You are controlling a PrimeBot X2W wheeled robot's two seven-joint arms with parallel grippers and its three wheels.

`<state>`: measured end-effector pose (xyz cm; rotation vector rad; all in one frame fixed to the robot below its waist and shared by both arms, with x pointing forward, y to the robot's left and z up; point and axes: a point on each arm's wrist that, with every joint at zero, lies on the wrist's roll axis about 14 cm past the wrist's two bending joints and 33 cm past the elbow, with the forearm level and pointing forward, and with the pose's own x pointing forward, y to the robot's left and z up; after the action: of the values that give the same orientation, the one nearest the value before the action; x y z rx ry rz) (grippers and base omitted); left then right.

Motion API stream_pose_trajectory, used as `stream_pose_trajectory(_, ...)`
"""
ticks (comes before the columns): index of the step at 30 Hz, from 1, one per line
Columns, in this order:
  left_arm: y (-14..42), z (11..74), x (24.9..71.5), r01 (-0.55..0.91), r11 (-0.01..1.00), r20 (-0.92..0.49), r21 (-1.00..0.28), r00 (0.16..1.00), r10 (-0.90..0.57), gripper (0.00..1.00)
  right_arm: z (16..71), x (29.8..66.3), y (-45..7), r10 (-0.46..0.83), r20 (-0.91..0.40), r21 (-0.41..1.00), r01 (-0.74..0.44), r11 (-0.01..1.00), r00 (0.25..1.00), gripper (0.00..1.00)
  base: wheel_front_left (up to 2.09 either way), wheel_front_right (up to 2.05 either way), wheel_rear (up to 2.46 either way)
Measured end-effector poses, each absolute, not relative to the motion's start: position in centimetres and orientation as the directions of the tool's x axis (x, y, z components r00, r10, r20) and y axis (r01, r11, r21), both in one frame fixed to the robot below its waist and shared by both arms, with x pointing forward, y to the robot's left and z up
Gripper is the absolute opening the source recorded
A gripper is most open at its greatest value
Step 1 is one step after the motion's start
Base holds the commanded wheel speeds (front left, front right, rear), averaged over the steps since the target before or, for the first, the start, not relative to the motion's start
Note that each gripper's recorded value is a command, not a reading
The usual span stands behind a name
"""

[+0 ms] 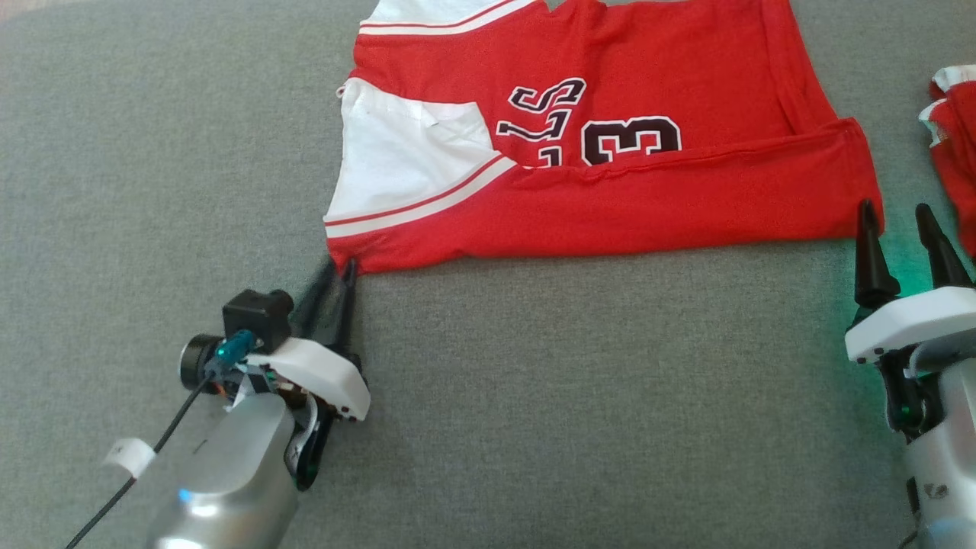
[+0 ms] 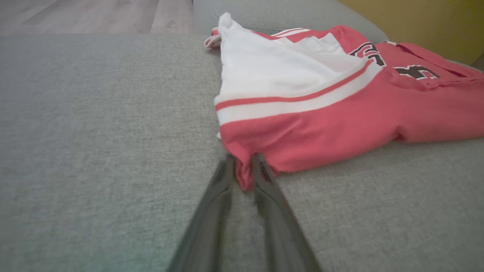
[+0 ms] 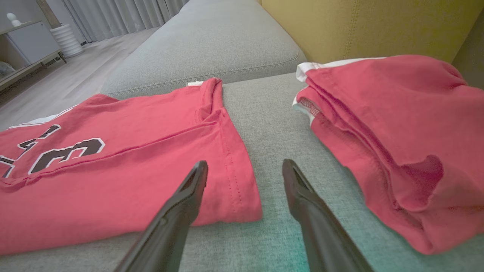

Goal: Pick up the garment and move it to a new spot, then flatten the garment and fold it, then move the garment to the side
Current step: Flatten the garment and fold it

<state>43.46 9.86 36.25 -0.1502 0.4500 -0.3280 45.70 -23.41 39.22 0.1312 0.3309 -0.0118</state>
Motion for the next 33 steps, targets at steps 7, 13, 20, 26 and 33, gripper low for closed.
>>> stream_pose_trajectory(7, 9.8, 36.8, 43.1, 0.305, 0.932, -0.387, -0.198, 0.849, -0.360, 0.00, 38.8, 45.5, -23.2, 0.015, -0.345, 0.122, 0.029, 0.992, 0.938, 1.00, 0.00, 0.00, 0.00)
stream_pose_trajectory(13, 9.9, 38.1, 43.1, 0.327, 0.929, -0.348, -0.171, 0.863, -0.368, 0.00, 37.0, 44.9, -23.0, 0.017, -0.418, 0.116, 0.035, 0.993, 0.908, 1.00, 0.00, 0.00, 0.00)
stream_pose_trajectory(20, 10.3, 38.7, 42.9, 0.329, 0.931, -0.327, -0.157, 0.872, -0.363, 0.00, 36.0, 45.1, -22.2, 0.045, -0.475, 0.124, 0.016, 0.992, 0.879, 0.00, 0.00, 0.00, 0.00)
stream_pose_trajectory(26, 10.6, 39.5, 41.9, 0.337, 0.929, -0.305, -0.153, 0.878, -0.368, 0.00, 36.9, 45.1, -22.0, 0.059, -0.453, 0.142, 0.007, 0.990, 0.889, 0.00, 0.00, 0.00, 0.00)
stream_pose_trajectory(33, 10.3, 40.3, 39.2, 0.351, 0.922, -0.275, -0.165, 0.881, -0.385, 0.00, 38.2, 42.9, -23.0, 0.056, -0.418, 0.169, 0.017, 0.985, 0.907, 0.00, 0.00, 0.00, 0.00)
